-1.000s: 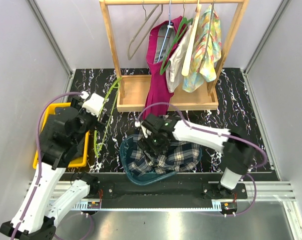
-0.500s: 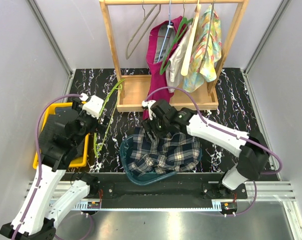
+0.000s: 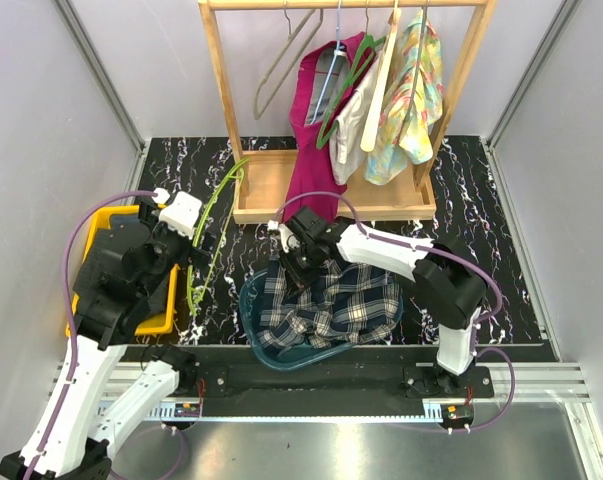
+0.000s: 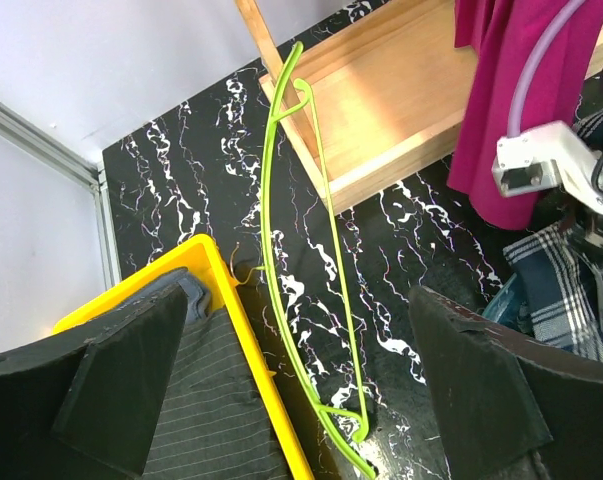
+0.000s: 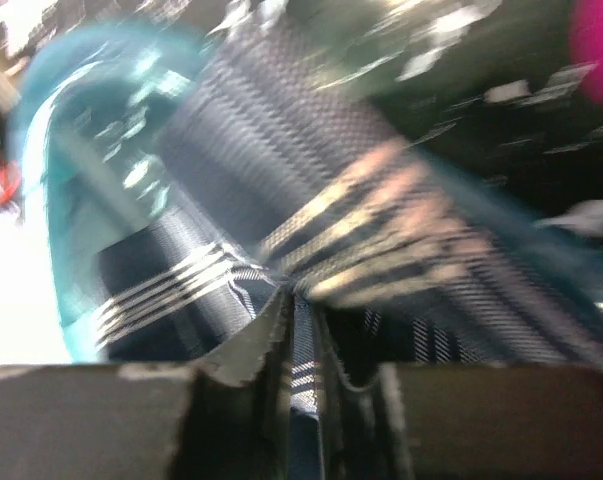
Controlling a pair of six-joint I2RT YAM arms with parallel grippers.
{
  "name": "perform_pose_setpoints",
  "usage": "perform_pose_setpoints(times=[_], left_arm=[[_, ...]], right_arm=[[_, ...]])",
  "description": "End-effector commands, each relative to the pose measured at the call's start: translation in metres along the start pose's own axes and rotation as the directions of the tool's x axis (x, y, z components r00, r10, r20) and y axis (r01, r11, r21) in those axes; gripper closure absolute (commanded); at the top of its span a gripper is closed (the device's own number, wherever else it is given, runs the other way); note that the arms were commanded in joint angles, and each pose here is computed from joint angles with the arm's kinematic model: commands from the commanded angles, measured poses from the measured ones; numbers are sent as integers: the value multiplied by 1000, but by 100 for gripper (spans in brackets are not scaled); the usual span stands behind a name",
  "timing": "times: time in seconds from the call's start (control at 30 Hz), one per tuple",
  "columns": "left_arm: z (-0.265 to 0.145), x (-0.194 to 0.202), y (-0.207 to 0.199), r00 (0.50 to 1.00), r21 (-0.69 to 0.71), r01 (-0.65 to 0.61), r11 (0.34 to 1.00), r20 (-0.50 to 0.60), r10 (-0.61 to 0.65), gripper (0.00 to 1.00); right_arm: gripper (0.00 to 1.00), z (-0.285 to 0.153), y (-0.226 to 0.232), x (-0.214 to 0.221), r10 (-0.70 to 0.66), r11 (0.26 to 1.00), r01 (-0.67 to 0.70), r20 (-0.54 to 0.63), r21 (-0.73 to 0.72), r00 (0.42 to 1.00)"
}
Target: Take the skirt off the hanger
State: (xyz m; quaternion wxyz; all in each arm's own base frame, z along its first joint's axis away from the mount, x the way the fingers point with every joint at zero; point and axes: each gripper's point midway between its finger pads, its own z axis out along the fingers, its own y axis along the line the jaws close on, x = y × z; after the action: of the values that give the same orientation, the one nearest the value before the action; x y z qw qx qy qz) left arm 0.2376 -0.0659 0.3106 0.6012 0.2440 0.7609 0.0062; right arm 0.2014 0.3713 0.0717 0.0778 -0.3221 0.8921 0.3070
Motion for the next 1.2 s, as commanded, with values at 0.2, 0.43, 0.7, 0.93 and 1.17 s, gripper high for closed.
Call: perform_pose_setpoints(times=[0.2,0.43,0.7,0.93,1.17], left_arm=[[-11,-41,7,993,-3,23,1000,113,-22,1],[-13,-72,12,983,9,34,999,179,-35,1],[0,-125,19,964,33,50,998,261,-57,1],[-2,-122,12,964,69,76,995,251,-91,1],[-27,-99,14,971,35,65,997,229,-71,1]], right_arm=[[78,-86,-81,-83,1,888,-235,508,395,861],[71,-114,-50,-83,-10,935,-210,611,287,791],[32,-255,76,-124,-204,970,-3,827,242,524],[0,-460,177,-210,-243,967,101,966,234,92],[0,-493,136,-304,-290,957,-19,954,290,-71]])
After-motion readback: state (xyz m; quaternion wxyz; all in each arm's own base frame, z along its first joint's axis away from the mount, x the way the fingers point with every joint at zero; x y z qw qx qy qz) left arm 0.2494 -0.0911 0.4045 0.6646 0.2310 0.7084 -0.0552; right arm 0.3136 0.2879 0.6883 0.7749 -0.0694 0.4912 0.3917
